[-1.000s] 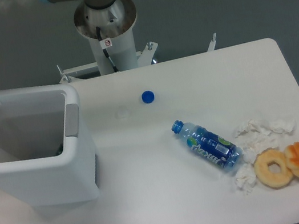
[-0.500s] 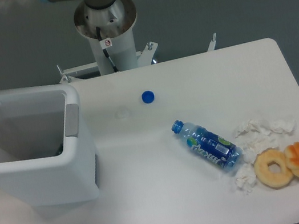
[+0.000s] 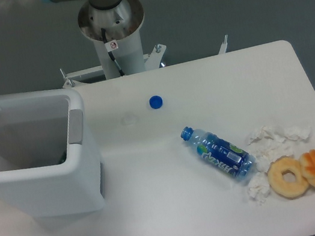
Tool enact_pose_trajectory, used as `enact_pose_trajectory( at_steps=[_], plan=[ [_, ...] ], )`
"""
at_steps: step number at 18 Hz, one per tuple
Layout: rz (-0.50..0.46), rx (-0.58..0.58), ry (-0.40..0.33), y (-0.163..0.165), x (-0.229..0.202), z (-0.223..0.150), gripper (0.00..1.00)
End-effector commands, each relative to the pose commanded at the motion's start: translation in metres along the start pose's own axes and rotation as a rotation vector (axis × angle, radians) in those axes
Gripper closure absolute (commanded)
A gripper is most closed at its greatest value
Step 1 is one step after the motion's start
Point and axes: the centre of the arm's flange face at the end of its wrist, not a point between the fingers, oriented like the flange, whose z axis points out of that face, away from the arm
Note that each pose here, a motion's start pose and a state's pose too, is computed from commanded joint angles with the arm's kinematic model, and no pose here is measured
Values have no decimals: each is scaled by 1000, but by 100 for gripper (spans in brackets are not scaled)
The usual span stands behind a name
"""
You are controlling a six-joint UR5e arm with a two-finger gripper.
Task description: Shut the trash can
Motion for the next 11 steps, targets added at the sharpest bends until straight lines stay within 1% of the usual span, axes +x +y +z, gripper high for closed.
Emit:
enact_pose_trajectory(
  at_steps=[7,11],
  plan=[
    [-27,41,-60,-6,-35,-26,0],
    [-39,29,-102,2,-55,-27,0]
  ],
)
